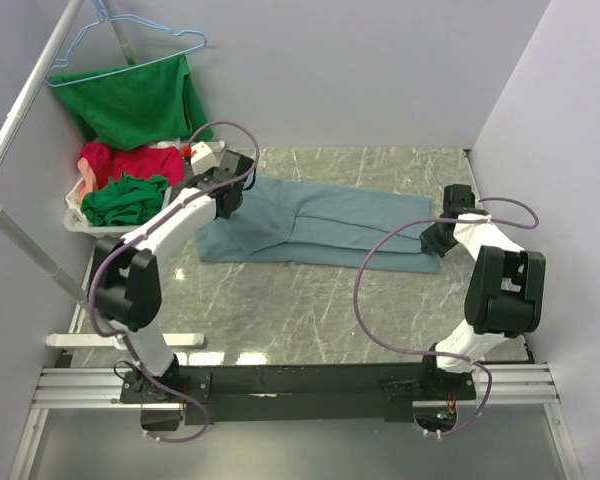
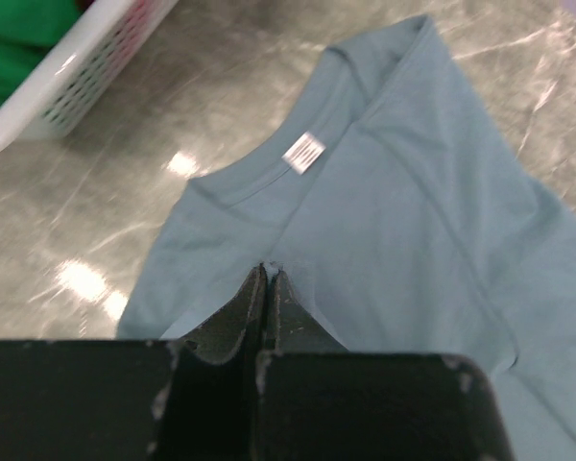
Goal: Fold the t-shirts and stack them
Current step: Fold the tshirt
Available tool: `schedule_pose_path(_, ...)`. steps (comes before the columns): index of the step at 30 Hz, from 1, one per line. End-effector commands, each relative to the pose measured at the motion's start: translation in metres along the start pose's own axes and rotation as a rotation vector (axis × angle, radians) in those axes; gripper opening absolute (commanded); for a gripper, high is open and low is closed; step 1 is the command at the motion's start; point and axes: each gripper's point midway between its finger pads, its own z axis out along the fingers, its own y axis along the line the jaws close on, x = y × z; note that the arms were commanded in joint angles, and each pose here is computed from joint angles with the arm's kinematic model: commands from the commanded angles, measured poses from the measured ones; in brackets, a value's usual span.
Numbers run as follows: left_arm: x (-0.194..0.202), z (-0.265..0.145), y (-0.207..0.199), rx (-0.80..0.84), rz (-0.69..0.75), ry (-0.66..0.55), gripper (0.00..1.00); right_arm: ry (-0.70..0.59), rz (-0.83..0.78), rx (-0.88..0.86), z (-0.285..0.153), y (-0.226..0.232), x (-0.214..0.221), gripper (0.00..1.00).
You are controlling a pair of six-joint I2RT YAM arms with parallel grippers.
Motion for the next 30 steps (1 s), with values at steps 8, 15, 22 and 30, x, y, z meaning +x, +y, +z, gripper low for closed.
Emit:
schedule_pose_path(8,-0.021,0.033,-0.031,0.018,0.004,-0.029,0.01,-0.056,0.041,-0.046,0.008,0.033,-0.036,0.00)
schedule_pose_path(15,-0.028,0.050,-0.034,0.013,-0.001,-0.031,0.01,-0.059,0.045,-0.046,0.014,0.043,-0.046,0.00)
schedule_pose_path(22,-0.038,0.079,-0.046,0.025,0.009,-0.048,0.16,-0.074,0.020,-0.071,0.018,0.053,-0.054,0.37)
schedule_pose_path(30,-0.068,0.099,-0.055,0.018,-0.007,-0.112,0.64,-0.141,0.004,-0.070,0.003,0.053,-0.068,0.59)
